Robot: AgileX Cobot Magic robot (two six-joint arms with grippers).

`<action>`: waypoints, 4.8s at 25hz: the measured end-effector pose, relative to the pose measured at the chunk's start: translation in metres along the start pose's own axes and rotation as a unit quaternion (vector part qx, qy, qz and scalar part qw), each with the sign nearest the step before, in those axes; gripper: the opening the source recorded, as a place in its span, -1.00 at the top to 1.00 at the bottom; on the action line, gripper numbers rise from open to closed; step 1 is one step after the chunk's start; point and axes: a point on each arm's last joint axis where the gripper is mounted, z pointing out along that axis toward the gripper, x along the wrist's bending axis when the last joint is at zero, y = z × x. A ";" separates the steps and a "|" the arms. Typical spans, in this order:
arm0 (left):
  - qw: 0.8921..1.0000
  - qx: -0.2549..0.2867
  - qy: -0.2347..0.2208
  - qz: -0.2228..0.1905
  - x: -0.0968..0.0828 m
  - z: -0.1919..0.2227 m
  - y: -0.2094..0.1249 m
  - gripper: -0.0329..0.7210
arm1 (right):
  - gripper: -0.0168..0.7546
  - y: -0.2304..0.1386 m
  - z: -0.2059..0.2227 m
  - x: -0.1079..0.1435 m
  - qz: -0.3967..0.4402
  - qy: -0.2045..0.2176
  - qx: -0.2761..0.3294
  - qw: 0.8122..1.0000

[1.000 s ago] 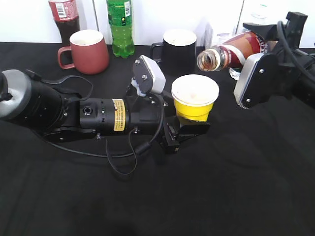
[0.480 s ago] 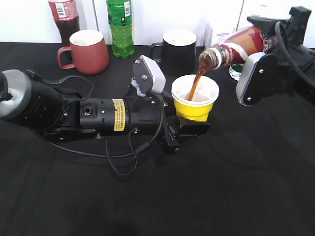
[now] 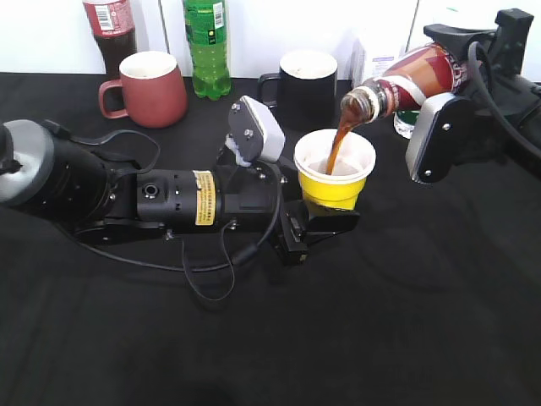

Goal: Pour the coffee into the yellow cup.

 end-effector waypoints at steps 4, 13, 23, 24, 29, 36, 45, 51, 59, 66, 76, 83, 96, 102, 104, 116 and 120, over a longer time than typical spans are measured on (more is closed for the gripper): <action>1.000 0.001 0.000 0.000 0.000 0.000 0.000 -0.31 | -0.43 0.000 0.000 0.000 -0.003 0.000 0.000 1.000; 1.000 0.003 0.000 0.001 0.000 0.000 0.000 -0.31 | -0.43 -0.001 0.000 0.000 -0.004 -0.001 0.003 1.000; 1.000 0.004 0.001 0.001 0.000 0.000 -0.001 -0.31 | -0.43 -0.003 0.000 -0.001 -0.015 -0.003 0.018 1.000; 1.000 0.004 0.001 0.001 0.000 0.000 -0.001 -0.31 | -0.43 -0.003 0.000 -0.001 0.004 -0.003 0.015 1.000; 1.000 0.001 0.000 0.001 0.000 0.000 0.000 -0.31 | -0.43 0.008 -0.001 0.012 0.149 0.072 -0.031 0.986; 1.000 -0.003 -0.003 0.001 -0.001 0.000 0.000 -0.31 | -0.43 0.007 -0.002 0.016 0.557 0.097 0.018 0.825; 0.991 0.012 0.113 -0.070 0.030 -0.011 -0.006 -0.39 | -0.43 0.007 -0.002 0.017 0.658 0.095 0.032 0.746; 0.966 -0.002 0.233 -0.111 0.094 -0.066 -0.017 -0.40 | -0.43 0.007 -0.002 0.017 0.659 0.095 0.032 0.746; 0.948 0.019 0.302 -0.096 0.132 -0.109 -0.043 -0.40 | -0.43 0.007 -0.002 0.017 0.659 0.096 0.032 0.746; 0.946 -0.006 0.311 -0.093 0.136 -0.103 -0.064 -0.40 | -0.43 0.007 -0.002 0.017 0.659 0.095 0.032 0.746; 0.934 -0.013 0.332 -0.133 0.109 -0.120 -0.071 -0.68 | -0.43 0.005 -0.002 0.016 0.665 0.086 0.039 0.741; 0.925 0.036 0.341 -0.163 0.052 -0.157 -0.063 -0.67 | -0.43 -0.027 -0.005 0.014 0.733 -0.057 0.158 0.659; 0.955 -0.082 0.284 -0.015 0.002 -0.192 0.039 -0.64 | -0.43 -0.043 0.001 0.122 0.653 -0.067 0.215 0.723; 0.955 -0.070 0.288 -0.019 0.003 -0.192 0.037 -0.64 | -0.64 -0.039 -0.038 0.119 0.671 -0.036 0.268 0.690; 0.952 -0.048 0.299 -0.042 0.004 -0.193 0.032 -0.64 | -0.64 -0.035 -0.051 0.114 0.674 -0.026 0.269 0.688; 0.803 0.241 0.471 -0.275 -0.024 -0.195 0.068 -0.40 | -0.59 -0.002 -0.027 -0.012 0.677 0.287 0.394 0.551; 0.832 0.254 0.440 -0.223 -0.065 -0.231 0.113 -0.33 | -0.58 0.007 -0.062 -0.068 0.648 0.325 0.402 0.559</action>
